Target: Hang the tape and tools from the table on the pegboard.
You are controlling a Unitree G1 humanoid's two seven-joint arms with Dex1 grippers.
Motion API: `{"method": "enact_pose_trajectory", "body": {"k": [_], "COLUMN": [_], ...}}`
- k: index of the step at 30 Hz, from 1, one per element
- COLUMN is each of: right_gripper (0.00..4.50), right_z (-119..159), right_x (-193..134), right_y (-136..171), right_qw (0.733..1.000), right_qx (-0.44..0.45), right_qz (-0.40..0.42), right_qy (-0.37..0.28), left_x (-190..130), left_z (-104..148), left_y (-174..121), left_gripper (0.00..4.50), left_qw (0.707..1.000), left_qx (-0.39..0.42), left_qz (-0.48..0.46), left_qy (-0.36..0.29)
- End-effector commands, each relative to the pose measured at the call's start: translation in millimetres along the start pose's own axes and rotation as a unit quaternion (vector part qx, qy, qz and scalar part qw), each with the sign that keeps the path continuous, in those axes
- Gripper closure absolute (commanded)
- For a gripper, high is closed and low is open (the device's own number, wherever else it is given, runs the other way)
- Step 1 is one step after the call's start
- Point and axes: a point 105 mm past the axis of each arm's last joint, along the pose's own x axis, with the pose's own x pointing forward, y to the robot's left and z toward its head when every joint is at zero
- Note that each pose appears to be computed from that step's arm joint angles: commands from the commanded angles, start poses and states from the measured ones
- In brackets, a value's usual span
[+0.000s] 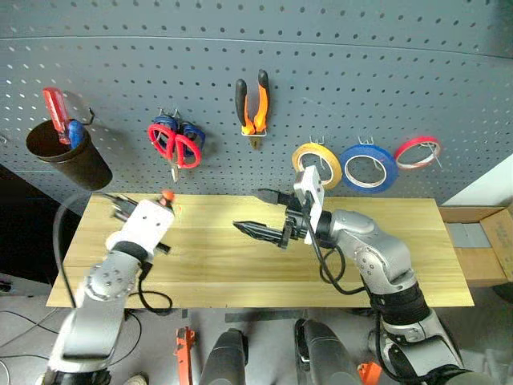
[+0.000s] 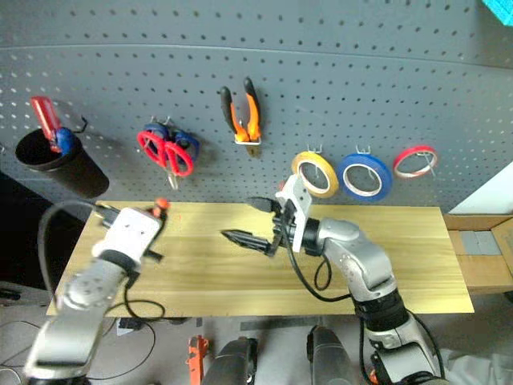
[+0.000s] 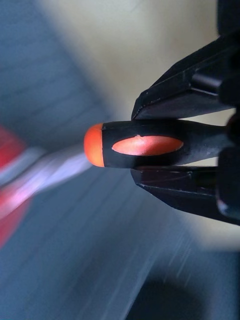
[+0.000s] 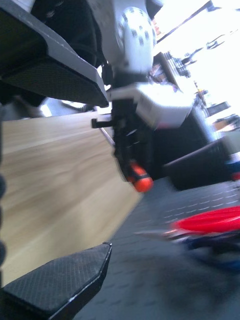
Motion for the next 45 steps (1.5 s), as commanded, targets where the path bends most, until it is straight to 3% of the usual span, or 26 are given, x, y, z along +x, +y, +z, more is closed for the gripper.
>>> {"method": "enact_pose_trajectory", "body": {"k": [1,3,6,11,18,22,29,37,45], "right_gripper": [0.0,0.0,0.0,0.0,0.0,0.0,0.0,0.0,0.0], "right_z": [37.3,48.8,54.6,66.0,70.0,68.9,63.8,58.9,58.6], "right_x": [11.6,21.2,27.5,39.1,50.4,51.4,49.2,49.8,49.3], "right_y": [12.3,13.5,13.3,7.1,2.9,-0.7,-0.9,-1.7,-3.6], "right_qw": [0.997,0.996,0.995,0.993,0.991,0.991,0.992,0.993,0.993], "right_qx": [-0.033,-0.026,-0.026,-0.036,-0.053,-0.064,-0.067,-0.064,-0.064], "right_qz": [0.018,0.021,0.022,0.015,0.004,-0.01,-0.015,-0.014,-0.014], "right_qy": [-0.064,-0.086,-0.096,-0.115,-0.119,-0.115,-0.107,-0.102,-0.101], "left_x": [-7.2,0.5,12.4,54.7,93.7,104.6,100.4,85.1,56.9], "left_z": [35.3,44.6,53.0,66.5,85.7,79.4,69.0,55.1,19.1], "left_y": [59.4,86.9,105.0,142.6,154.5,147.8,139.7,152.3,153.0], "left_gripper": [3.56,3.56,3.56,3.56,3.56,3.56,3.56,3.56,3.56], "left_qw": [0.989,0.979,0.972,0.958,0.941,0.94,0.934,0.928,0.918], "left_qx": [0.055,0.061,0.055,-0.042,-0.136,-0.16,-0.185,-0.189,-0.214], "left_qz": [0.126,0.179,0.208,0.252,0.25,0.238,0.251,0.279,0.32], "left_qy": [-0.057,-0.072,-0.09,-0.133,-0.183,-0.185,-0.175,-0.156,-0.095]}}
